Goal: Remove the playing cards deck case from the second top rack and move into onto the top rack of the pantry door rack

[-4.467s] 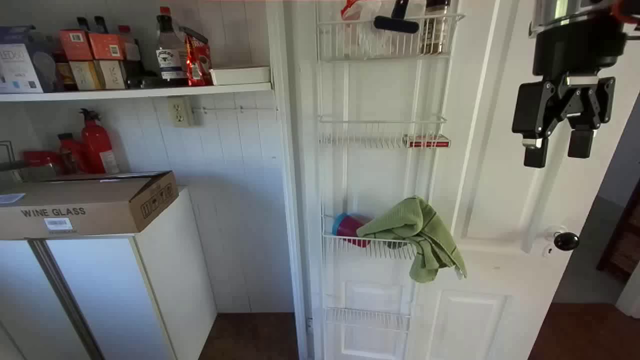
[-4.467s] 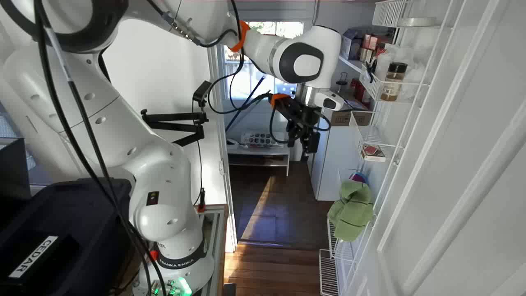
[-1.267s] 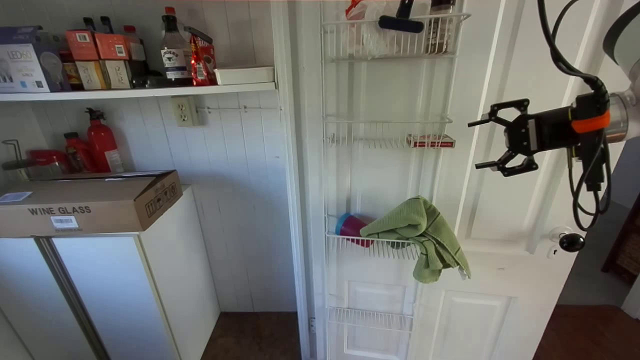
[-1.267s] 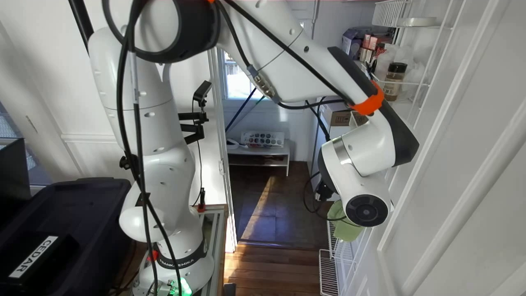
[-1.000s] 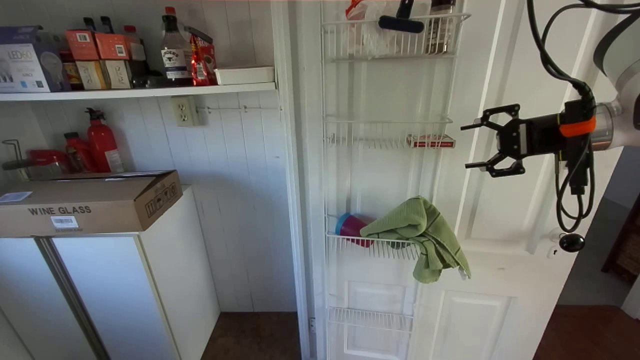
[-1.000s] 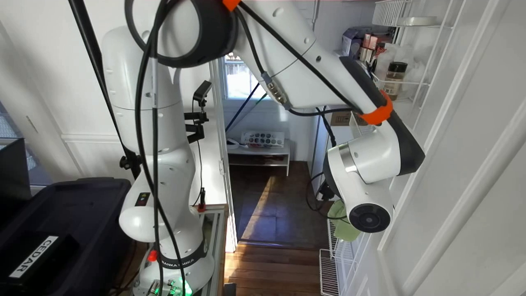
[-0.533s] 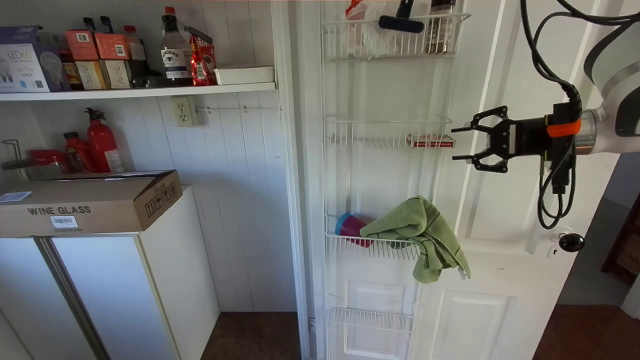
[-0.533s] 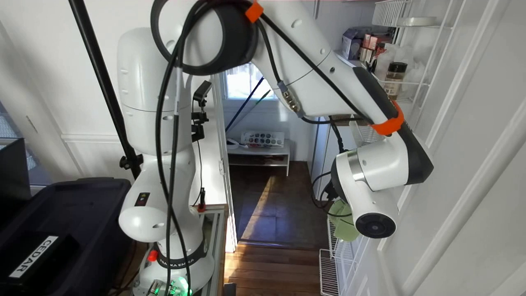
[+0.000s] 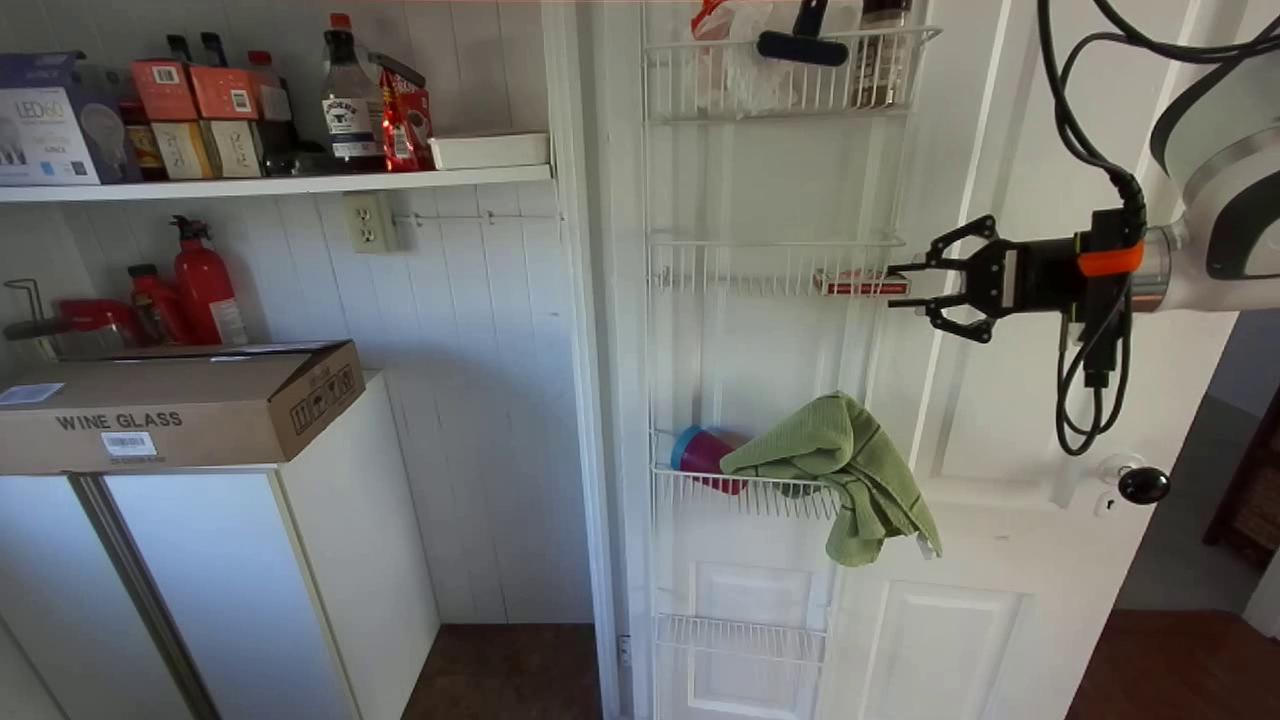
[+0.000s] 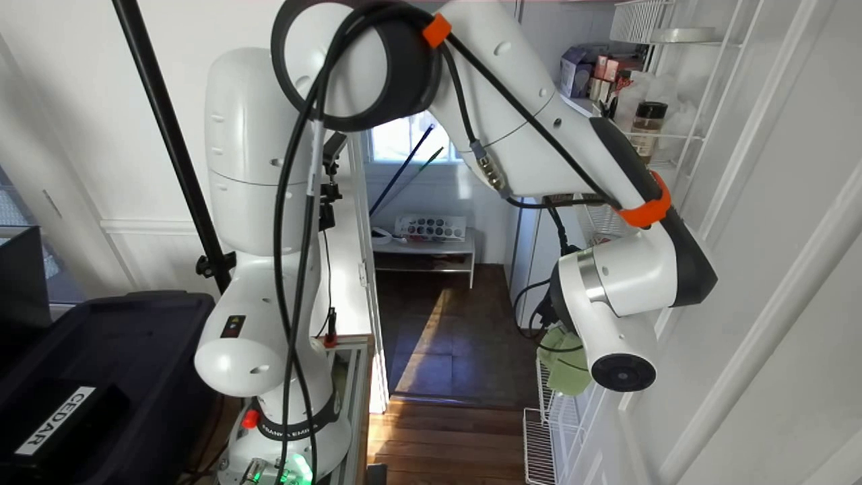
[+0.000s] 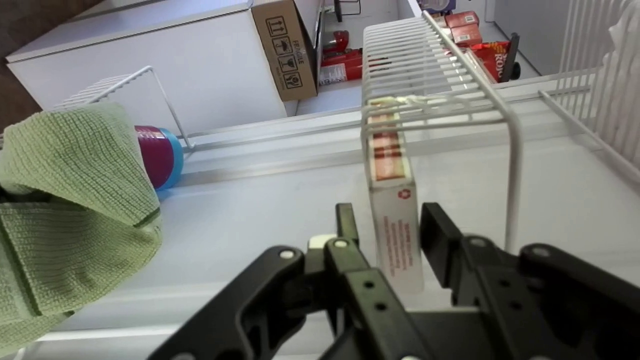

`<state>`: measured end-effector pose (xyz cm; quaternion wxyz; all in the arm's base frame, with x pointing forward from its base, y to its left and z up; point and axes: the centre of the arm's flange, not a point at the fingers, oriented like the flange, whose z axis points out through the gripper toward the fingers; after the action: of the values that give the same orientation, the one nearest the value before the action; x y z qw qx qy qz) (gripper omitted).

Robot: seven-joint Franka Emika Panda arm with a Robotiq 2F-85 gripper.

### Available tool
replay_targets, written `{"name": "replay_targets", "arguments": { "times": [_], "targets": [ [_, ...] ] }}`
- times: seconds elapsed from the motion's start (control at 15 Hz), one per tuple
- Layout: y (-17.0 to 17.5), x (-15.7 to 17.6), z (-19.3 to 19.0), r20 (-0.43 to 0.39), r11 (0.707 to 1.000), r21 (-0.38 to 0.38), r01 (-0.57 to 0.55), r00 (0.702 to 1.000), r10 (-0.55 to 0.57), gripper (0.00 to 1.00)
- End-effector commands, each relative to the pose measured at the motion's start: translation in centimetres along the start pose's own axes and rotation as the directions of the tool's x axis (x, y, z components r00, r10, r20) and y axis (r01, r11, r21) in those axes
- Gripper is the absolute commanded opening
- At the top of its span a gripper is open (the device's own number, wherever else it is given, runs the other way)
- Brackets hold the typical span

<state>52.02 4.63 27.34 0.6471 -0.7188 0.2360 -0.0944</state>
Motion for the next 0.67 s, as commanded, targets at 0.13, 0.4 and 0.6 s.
{"name": "replay_targets", "arguments": {
  "times": [0.13,0.4,0.6],
  "targets": [
    [-0.1,0.6,0.4,-0.008,0.999,0.049,0.013,1.000,-0.012,0.04],
    [-0.7,0.7,-0.4,-0.018,0.998,0.054,0.030,0.999,-0.029,0.05],
    [-0.8,0.7,-1.4,-0.024,0.998,0.042,0.046,0.999,-0.045,0.05]
  ]
}}
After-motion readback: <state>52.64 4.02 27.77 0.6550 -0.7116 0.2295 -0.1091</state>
